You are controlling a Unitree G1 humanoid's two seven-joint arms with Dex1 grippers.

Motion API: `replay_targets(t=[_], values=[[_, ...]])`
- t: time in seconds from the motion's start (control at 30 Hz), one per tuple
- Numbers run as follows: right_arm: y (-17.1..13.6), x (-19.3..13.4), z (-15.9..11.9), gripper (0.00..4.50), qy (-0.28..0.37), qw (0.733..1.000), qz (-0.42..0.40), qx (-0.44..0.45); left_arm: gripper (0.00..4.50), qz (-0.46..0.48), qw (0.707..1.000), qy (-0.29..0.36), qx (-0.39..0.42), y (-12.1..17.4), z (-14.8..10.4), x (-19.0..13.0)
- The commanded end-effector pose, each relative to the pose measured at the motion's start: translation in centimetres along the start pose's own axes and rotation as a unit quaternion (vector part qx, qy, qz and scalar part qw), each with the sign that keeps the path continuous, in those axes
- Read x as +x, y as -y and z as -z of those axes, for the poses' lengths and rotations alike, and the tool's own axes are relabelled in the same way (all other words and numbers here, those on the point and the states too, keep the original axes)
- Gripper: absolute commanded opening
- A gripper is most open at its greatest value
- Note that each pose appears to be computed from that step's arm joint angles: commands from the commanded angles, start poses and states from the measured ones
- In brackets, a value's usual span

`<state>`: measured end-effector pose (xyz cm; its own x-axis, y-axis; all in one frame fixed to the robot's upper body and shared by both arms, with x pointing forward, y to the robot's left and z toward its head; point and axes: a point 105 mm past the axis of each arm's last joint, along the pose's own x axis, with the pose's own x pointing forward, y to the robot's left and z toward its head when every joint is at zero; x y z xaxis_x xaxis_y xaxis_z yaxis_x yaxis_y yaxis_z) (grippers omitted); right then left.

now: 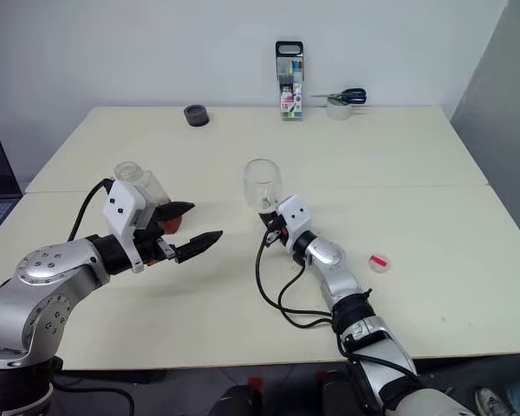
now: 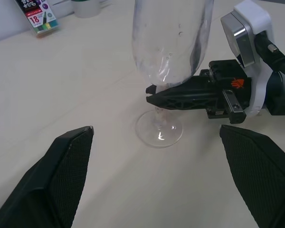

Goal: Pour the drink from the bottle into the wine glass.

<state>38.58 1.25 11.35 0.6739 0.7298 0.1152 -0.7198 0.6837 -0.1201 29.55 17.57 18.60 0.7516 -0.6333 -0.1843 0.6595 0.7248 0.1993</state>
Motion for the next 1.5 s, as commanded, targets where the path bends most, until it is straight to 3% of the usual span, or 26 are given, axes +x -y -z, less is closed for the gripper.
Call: replay_targets(t=[0.03,0.17,0.33,0.4,0.8,1.1,1.5], values=[[-0.1,0.2,-0.4,0.96,0.002,1.000,-0.007,0.007,4.50,-0.001,1.000,0.016,0.022,-0.3,-0.9,-0.4],[-0.3,0.3,-0.8,2.16,0.008,1.000,-0.012,0.005,4.50,-0.001,1.000,0.016,0.023,-0.7,-0.1,-0.5],[-0.2,0.3,-1.1,4.00,0.012,1.000,-0.010,0.008,4.50,0.002,1.000,0.017,0.024,-1.0,0.9,-0.5],[-0.2,0.4,-1.2,4.46,0.015,1.000,-0.008,0.011,4.50,0.003,1.000,0.017,0.024,-1.3,1.5,-0.6],[0.8,-0.6,-1.0,4.46,0.007,1.000,0.002,0.005,4.50,-0.001,0.998,0.052,0.027,-1.6,2.0,-0.9],[2.8,-2.6,-1.0,4.46,-0.001,0.999,0.029,-0.015,4.50,-0.020,0.996,0.079,0.047,-1.6,0.9,-1.3],[1.0,-6.1,-0.2,4.46,-0.040,0.997,-0.028,-0.067,4.50,-0.035,0.989,0.129,0.060,-1.4,-1.2,-1.6]])
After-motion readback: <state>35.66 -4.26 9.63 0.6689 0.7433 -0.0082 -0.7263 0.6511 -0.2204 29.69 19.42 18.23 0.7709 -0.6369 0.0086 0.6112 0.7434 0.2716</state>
